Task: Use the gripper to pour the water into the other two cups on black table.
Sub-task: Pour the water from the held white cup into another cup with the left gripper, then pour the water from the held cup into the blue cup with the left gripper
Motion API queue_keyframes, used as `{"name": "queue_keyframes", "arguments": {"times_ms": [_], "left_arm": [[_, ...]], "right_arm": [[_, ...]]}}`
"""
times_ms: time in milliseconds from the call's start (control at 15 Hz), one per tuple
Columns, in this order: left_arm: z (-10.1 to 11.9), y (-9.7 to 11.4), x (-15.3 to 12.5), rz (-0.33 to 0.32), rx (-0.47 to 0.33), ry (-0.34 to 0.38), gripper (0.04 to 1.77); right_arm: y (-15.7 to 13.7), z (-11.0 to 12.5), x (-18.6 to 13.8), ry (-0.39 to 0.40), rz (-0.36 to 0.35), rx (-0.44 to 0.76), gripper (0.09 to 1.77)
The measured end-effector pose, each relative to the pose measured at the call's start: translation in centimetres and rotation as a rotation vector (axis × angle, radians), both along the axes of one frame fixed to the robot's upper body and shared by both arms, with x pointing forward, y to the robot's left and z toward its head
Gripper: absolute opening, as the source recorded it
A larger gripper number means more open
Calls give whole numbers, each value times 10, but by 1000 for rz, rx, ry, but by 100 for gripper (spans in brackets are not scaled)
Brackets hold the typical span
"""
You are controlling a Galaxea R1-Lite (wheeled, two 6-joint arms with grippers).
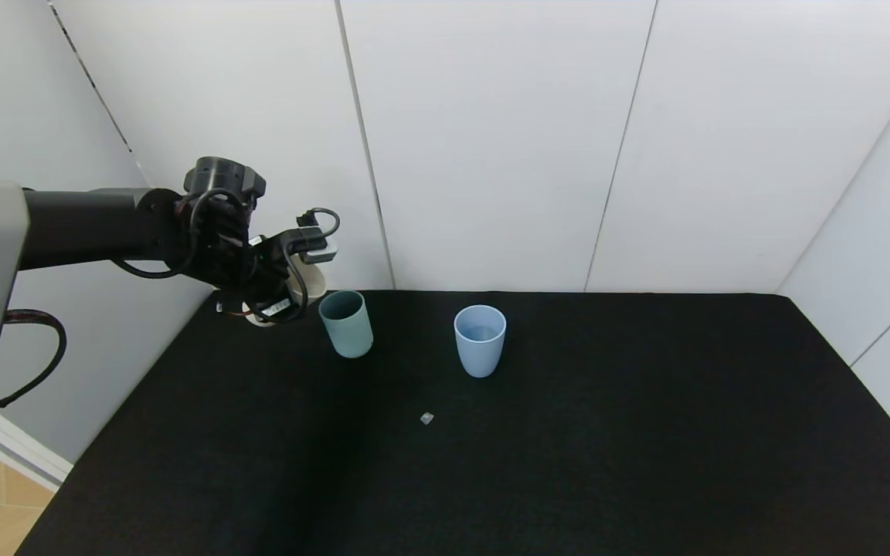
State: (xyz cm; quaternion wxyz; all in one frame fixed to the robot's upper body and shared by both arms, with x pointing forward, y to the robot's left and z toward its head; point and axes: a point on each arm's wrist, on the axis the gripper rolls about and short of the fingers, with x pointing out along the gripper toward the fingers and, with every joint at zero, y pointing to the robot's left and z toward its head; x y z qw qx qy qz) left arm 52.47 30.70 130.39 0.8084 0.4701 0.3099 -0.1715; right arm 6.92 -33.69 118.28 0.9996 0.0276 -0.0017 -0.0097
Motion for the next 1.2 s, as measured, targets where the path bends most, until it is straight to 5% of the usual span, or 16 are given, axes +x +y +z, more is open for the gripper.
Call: {"name": "queue_keyframes", "arguments": {"times_ms": [467,867,1200], "left_arm": [[19,-9,-19,-25,-265,55,126],[47,-60,-36,-77,-391,22,126],[46,-110,-37,-161,-433,30,126]], "right_arm": [[0,0,0,-1,0,0,171],[0,0,0,-1,0,0,171],[0,0,0,0,0,0,171]]}}
